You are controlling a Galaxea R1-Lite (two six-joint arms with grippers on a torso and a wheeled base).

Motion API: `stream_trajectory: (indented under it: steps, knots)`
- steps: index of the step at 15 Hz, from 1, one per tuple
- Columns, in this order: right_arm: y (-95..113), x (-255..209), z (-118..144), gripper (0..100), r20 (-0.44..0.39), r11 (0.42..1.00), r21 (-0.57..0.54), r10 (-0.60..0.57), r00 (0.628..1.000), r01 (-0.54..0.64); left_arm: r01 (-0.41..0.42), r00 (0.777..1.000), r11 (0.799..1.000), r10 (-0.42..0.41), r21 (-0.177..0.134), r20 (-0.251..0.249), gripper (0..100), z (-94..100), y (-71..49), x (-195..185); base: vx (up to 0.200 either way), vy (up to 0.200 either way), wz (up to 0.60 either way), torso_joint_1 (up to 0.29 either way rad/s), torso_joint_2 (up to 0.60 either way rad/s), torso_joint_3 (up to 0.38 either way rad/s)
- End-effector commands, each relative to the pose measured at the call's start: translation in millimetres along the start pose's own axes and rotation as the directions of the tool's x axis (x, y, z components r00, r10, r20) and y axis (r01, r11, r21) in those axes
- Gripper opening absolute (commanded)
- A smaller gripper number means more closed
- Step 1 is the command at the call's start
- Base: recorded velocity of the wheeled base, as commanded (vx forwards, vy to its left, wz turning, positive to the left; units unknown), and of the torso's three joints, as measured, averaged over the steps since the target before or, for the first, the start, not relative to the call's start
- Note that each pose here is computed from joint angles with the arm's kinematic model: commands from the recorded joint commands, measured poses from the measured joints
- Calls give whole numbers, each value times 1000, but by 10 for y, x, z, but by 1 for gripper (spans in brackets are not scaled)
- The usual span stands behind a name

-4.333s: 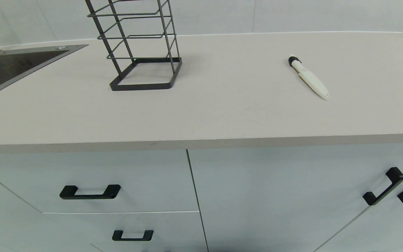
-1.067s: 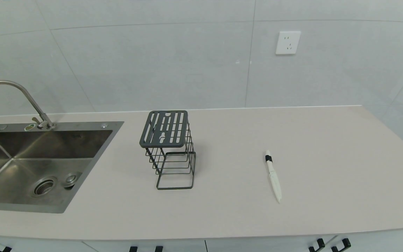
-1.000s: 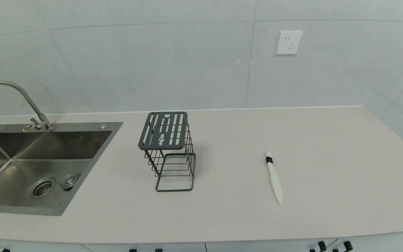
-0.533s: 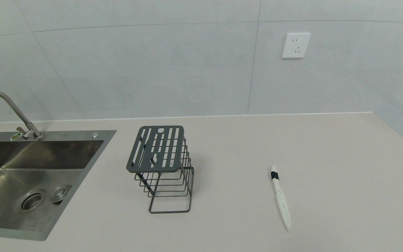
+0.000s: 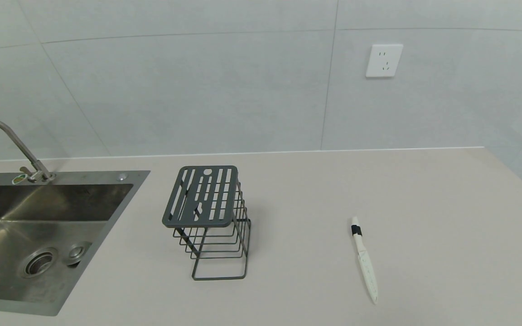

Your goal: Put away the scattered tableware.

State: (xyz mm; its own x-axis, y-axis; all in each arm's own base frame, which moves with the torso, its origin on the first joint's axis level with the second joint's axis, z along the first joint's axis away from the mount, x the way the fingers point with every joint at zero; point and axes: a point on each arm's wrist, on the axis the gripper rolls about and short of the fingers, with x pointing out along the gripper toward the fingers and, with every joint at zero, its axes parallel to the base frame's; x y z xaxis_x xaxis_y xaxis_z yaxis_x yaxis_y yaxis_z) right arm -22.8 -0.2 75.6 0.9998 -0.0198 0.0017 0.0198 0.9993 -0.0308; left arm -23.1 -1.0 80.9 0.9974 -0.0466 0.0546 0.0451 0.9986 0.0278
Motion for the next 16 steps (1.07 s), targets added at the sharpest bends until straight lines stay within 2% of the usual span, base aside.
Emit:
stream_trajectory:
  steps: [1,2,5,6,8,10,15,16]
  knots:
    - [0,1,2,100,0,1000,0,0,1000,0,-2,1000,1000,2,-1,-1,100,1,1,1,0,0,0,0,0,0]
    - [0,1,2,100,0,1000,0,0,1000,0,-2,1000,1000,2,-1,-1,100,1,1,1,0,0,0,0,0,0]
    - [-2,-16,189,100,165,1000,-6,14,986,-14,3,1000,1000,-3,-2,-1,100,1,0,1,0,0,0,0,0,0]
    - [8,-48,402,100,199,993,-19,114,973,-113,4,1000,1000,-4,7,-1,100,1,-1,1,0,0,0,0,0,0]
    - [15,70,738,100,139,978,-24,208,968,-207,3,1000,1000,-3,11,-1,100,1,0,1,0,0,0,0,0,0]
    - [29,204,895,100,81,956,-21,295,952,-294,1,1000,1000,-1,11,-1,100,1,0,1,0,0,0,0,0,0]
    - [78,619,1147,100,-70,913,24,409,910,-408,3,1000,1000,-3,10,-1,100,1,0,1,0,0,0,0,0,0]
    - [81,647,1155,100,-78,911,27,413,907,-412,3,1000,1000,-3,10,-1,100,1,0,1,0,0,0,0,0,0]
